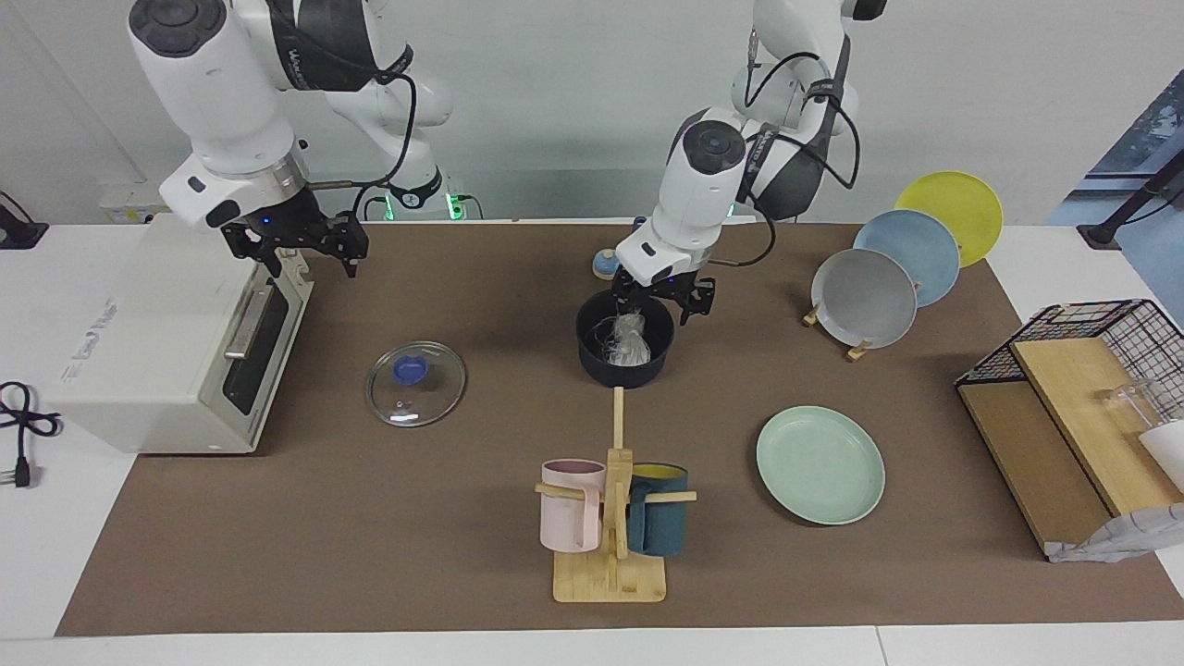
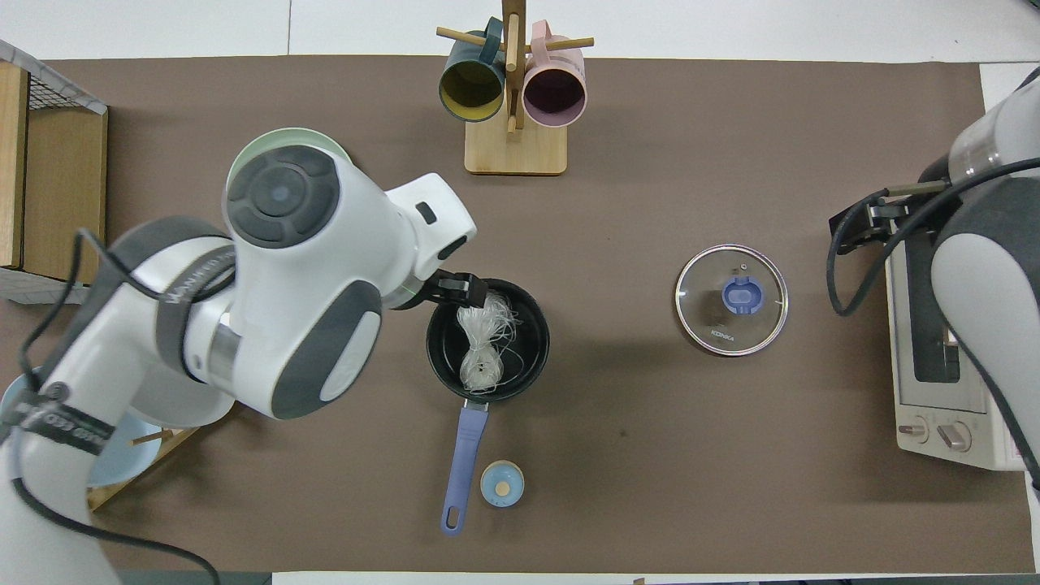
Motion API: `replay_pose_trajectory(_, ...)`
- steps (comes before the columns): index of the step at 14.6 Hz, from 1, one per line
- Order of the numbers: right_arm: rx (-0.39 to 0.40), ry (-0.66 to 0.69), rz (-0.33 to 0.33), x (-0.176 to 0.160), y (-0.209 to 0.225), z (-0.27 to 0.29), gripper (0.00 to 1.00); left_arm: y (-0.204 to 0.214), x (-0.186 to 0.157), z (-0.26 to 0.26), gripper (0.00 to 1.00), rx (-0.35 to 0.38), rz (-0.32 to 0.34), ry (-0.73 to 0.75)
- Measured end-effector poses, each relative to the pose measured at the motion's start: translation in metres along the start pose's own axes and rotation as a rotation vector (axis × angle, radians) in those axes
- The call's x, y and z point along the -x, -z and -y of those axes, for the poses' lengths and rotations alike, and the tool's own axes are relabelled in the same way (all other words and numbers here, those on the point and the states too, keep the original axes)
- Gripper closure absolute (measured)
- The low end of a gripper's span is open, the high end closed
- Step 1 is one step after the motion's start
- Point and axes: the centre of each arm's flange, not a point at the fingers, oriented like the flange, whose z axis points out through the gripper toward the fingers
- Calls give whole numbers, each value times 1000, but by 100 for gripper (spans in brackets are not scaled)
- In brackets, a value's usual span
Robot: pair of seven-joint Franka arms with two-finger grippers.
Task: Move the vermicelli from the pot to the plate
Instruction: 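Grasp the white vermicelli in the pot with the left gripper while the right gripper withdraws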
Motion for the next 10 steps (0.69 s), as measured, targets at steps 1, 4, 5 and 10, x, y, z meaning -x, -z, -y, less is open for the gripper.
replay_pose_trajectory(1,1,0,5,2,1,0,0,-13,6,-8,0,1,-5,20)
replay_pose_trajectory(4,4,-1,16,7,4,0,0,-38,16,-15,0,2,-16,46)
replay_pose_trajectory(5,5,-2,17,8,5,0,0,-42,17,-13,0,-1,-13,53)
replay_pose_trajectory(10,6,-7,19,11,7,-3,0,-82,16,-12,0,-12,10,97)
